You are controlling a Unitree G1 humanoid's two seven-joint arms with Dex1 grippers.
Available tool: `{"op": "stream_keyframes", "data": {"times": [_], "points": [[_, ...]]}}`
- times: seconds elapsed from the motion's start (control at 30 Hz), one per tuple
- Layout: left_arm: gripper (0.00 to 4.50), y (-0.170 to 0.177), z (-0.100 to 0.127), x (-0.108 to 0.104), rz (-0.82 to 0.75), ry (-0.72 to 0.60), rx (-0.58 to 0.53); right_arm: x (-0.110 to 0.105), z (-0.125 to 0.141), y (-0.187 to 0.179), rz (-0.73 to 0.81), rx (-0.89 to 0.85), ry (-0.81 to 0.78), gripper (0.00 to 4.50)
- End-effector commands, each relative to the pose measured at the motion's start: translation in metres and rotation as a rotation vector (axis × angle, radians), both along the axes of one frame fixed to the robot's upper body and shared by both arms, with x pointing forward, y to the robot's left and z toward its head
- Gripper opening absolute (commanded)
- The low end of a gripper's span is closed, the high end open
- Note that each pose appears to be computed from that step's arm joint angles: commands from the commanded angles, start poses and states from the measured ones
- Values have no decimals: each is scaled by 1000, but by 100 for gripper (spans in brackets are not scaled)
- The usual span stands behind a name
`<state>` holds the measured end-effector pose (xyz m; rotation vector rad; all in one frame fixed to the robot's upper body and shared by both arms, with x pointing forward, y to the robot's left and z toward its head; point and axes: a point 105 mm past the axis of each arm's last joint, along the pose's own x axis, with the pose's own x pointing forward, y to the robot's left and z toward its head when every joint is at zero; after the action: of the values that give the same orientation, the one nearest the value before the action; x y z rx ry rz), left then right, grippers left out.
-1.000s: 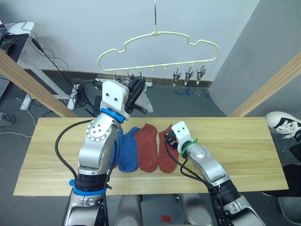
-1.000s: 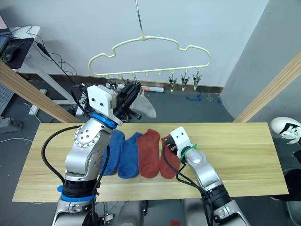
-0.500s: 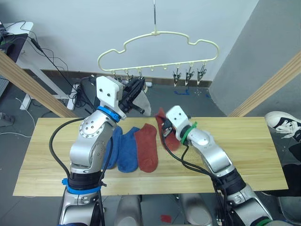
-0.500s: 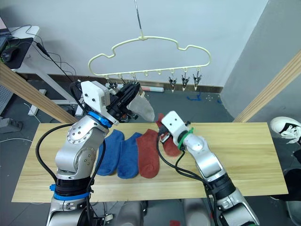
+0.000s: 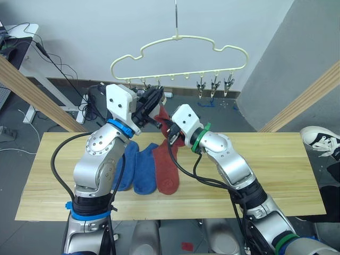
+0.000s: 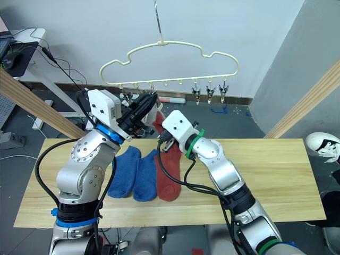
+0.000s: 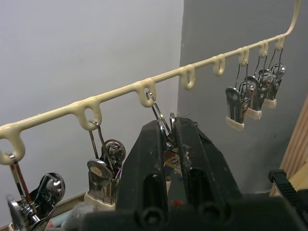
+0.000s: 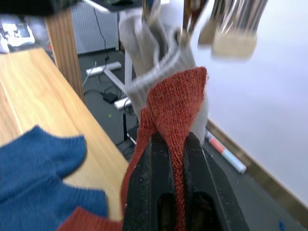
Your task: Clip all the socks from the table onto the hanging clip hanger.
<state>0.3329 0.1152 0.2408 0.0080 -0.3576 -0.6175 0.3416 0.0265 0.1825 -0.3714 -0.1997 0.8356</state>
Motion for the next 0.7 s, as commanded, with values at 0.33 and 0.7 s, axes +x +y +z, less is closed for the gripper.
{"op": "stream_keyframes", "data": {"times": [0.33,0.7], "points": [[5,0,11,-8,-12,-51,-1,-5,26,1,12,83,-65,0],[5,-3,8,-9,-31,-38,-5,-10,40,10,39,140,-83,0]]}}
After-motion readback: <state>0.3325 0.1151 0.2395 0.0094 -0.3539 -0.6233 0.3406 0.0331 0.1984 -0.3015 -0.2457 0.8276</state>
